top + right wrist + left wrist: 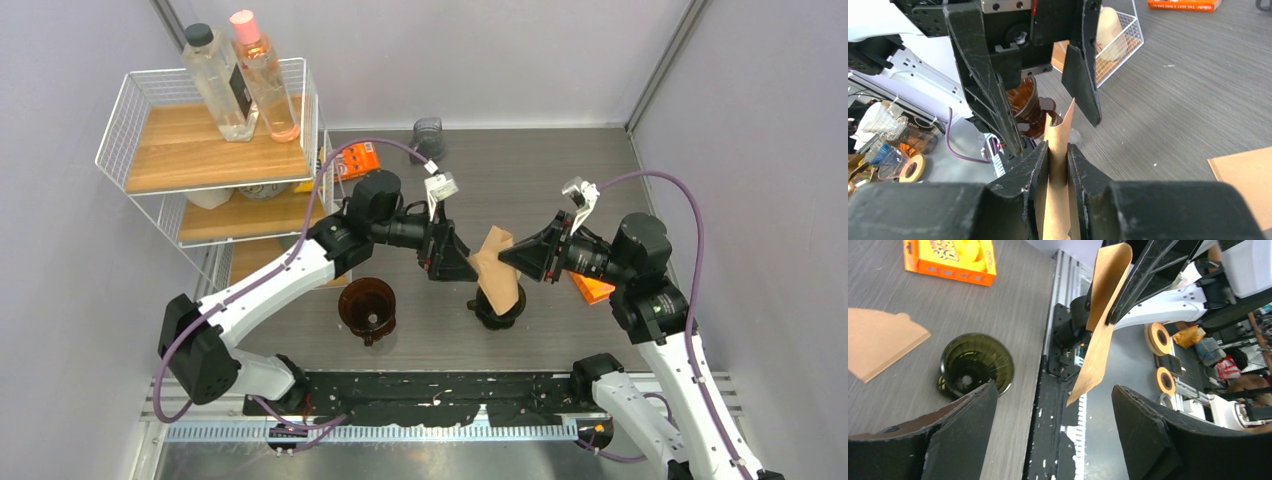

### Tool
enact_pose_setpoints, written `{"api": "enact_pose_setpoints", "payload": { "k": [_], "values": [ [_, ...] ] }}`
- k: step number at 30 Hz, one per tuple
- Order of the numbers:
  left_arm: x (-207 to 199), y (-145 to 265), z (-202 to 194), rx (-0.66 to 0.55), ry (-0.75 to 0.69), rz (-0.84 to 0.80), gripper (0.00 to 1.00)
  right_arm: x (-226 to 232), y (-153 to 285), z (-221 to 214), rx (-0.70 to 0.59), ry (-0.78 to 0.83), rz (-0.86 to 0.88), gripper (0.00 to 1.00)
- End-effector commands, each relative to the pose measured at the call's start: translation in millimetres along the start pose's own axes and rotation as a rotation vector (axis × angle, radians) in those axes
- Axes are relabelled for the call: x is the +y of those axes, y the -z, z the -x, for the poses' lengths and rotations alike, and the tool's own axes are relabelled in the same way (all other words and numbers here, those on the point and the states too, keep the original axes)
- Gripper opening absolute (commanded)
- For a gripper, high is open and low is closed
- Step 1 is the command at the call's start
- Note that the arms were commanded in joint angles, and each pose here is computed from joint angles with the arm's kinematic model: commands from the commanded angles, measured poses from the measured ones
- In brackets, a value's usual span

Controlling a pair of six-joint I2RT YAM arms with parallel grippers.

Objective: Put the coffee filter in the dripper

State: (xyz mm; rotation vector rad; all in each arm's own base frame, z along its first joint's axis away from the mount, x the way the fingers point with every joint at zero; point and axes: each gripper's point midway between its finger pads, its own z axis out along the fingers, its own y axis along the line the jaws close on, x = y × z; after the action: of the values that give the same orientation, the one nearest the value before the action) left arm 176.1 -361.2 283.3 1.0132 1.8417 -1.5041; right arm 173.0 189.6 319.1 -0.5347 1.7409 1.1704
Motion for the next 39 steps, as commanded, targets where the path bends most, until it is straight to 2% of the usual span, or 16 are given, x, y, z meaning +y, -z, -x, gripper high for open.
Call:
{"api": "enact_pose_setpoints", "payload": {
  "k": [1,4,8,11,13,17,21,22,25,27,28,29,30,32,34,39],
  "values": [
    [-25.8,-7.6,26.6,-0.04,-0.034,-0.095,0.85,13.3,-3.1,17.1,-0.049,0.052,0.069,0.26],
    [-28.8,-11.2,28.0,-0.036,-0.018,-0.107,0.73,6.6,-3.8,19.4,-0.061,0.048,0.031,0.26],
    [-34.1,-13.4,31.2,-0.044,-0.015,-0.12,0.53,-1.0,-5.1,21.2,-0.065,0.034,-0.009,0.26],
    [-39.9,-16.6,33.2,-0.048,-0.022,-0.136,0.46,-7.1,-6.6,20.5,-0.061,0.023,-0.035,0.26],
    [-42.4,-18.9,32.9,-0.042,-0.022,-0.145,0.37,-11.7,-7.3,20.9,-0.064,0.017,-0.057,0.25],
    [-41.5,-23.8,34.1,-0.035,-0.011,-0.148,0.32,-14.1,-8.9,18.8,-0.055,0.007,-0.061,0.25],
    [-40.9,-26.4,34.5,-0.029,-0.003,-0.148,0.1,-16.1,-8.4,18.9,-0.058,0.008,-0.075,0.26],
    [-40.2,-26.8,34.3,-0.028,-0.002,-0.144,0.02,-17.2,-8.0,18.3,-0.056,0.009,-0.082,0.29],
    [-36.8,-25.0,33.0,-0.027,-0.022,-0.119,0.0,-28.8,-5.0,19.1,-0.07,0.013,-0.155,0.35],
    [-33.5,-22.8,30.5,-0.025,-0.046,-0.095,0.0,-37.9,-1.5,19.7,-0.082,0.017,-0.216,0.44],
    [-31.7,-21.4,28.9,-0.021,-0.057,-0.081,0.0,-41.9,0.0,18.1,-0.081,0.014,-0.24,0.6],
    [-29.6,-19.5,26.2,-0.011,-0.068,-0.064,0.0,-47.9,3.1,20.2,-0.097,0.016,-0.283,0.68],
    [-27.4,-17.9,24.6,-0.005,-0.083,-0.051,0.0,-55.8,6.3,19.8,-0.104,0.012,-0.332,0.81],
    [-23.8,-14.3,23.1,0.002,-0.111,-0.026,0.0,-68.4,13.1,19.2,-0.121,-0.005,-0.416,0.94],
    [-22.9,-10.2,22.6,0.011,-0.148,-0.026,0.0,-80.6,20.9,16.7,-0.134,-0.043,-0.502,0.98],
    [-13.2,3.4,19.6,0.041,-0.228,-0.002,0.0,-116.0,40.7,1.5,-0.113,-0.104,-0.717,0.96]
  ]
}}
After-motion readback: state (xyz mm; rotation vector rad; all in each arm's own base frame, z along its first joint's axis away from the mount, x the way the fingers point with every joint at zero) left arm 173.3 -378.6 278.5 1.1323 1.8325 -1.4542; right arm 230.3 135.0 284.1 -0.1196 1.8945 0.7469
